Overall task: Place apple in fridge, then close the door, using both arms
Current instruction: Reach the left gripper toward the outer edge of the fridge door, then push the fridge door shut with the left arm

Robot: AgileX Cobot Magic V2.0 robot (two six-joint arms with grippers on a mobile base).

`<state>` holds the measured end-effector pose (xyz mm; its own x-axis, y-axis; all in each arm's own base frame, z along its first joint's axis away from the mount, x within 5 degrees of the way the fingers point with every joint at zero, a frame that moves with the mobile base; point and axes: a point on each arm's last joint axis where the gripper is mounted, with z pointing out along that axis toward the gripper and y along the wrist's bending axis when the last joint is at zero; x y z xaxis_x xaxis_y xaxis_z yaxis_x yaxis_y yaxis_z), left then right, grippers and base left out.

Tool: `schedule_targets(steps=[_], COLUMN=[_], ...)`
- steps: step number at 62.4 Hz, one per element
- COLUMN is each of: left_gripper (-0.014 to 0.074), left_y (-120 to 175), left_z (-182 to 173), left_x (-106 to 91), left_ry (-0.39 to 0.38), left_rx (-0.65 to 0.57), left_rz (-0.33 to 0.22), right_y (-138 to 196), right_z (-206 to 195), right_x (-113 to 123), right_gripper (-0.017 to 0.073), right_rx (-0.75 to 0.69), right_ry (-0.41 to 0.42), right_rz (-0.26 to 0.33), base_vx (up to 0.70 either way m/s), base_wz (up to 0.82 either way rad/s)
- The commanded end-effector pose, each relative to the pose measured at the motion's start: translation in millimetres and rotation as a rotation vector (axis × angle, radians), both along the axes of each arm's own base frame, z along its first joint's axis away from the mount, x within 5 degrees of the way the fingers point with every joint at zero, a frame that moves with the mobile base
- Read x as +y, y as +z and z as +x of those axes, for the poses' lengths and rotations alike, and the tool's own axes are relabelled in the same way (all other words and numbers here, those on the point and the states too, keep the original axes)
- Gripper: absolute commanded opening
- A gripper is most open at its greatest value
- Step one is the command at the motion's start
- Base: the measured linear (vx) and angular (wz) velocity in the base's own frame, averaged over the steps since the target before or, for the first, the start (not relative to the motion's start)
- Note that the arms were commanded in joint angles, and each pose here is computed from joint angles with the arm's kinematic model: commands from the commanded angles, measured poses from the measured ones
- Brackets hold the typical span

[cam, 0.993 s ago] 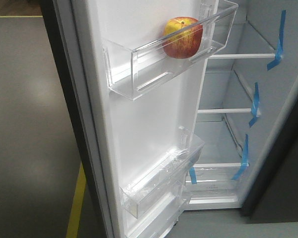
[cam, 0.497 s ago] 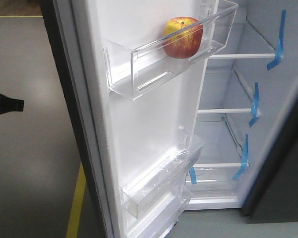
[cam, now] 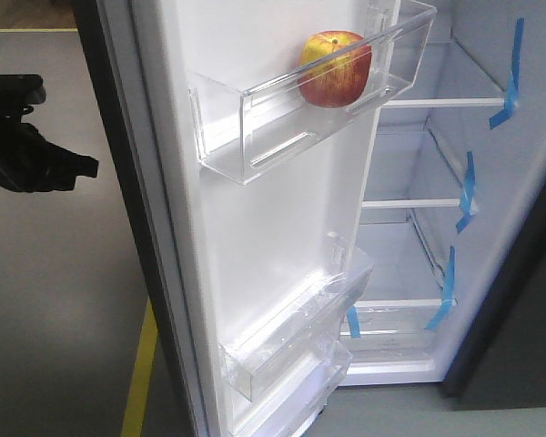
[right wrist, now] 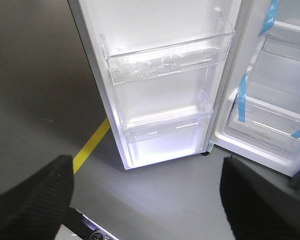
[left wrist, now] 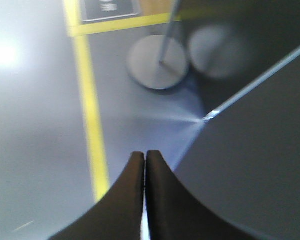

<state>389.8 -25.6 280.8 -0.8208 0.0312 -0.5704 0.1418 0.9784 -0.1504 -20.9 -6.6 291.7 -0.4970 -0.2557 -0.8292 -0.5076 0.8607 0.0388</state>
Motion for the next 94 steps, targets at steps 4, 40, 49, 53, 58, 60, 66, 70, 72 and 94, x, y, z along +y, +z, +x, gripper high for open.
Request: schedule_targets(steps=[4,40,49,53,58,60,66,70,72,94], left_gripper=[-0.0006,-0.0006,-0.0006,-0.0006,-0.0006,-0.0006,-0.0006,-0.0006,-0.0006,-0.0006], left_y=[21.4,37.3,41.1,42.8,43.8,45.2,46.8,48.2,48.7,53.7], left_z=[22.1,34.7,26.5,19.7,11.2,7.7,1.4,-2.8,-6.2,-35.7], left_x=[-8.3,-63.8,-79.7,-87.6,-100.5,-106.2,-121.6,-133.7,-141.8,-220.5], left_ry=[-0.018,-0.292,-0.321,-0.34,-0.382,-0.401,-0.432,-0.459,-0.482,-0.606], left_rx=[-0.095,-0.159,-0.167,-0.167,-0.173,-0.177,-0.171,-0.172,-0.172,-0.238], left_rz=[-0.103,-0.431,-0.434,-0.434,-0.436,-0.443,-0.482,-0.503,-0.51,-0.614], right_y=[10.8,10.5,10.5,10.5,10.4,10.4,10.4,10.4,10.4,10.4], right_z=[3.1,2.9,2.9,2.9,2.9,2.9,2.9,2.9,2.9,2.9], right_x=[1.7,1.6,1.6,1.6,1.6,1.6,1.6,1.6,1.6,1.6], right_gripper=[0.0572,0.0572,0.0572,0.0572,0.0572,0.0572,0.0572,0.0572,0.0572,0.0572], right_rx=[-0.056,-0.052,-0.052,-0.052,-0.051,-0.051,-0.051,-0.051,-0.051,-0.051], right_ry=[-0.004,-0.004,-0.004,-0.004,-0.004,-0.004,-0.004,-0.004,-0.004,-0.004], right_rz=[0.033,0.031,0.031,0.031,0.031,0.031,0.031,0.031,0.031,0.031], base_vx=[0.0,0.0,0.0,0.0,0.0,0.0,0.0,0.0,0.0,0.0], base_wz=[0.0,0.0,0.0,0.0,0.0,0.0,0.0,0.0,0.0,0.0])
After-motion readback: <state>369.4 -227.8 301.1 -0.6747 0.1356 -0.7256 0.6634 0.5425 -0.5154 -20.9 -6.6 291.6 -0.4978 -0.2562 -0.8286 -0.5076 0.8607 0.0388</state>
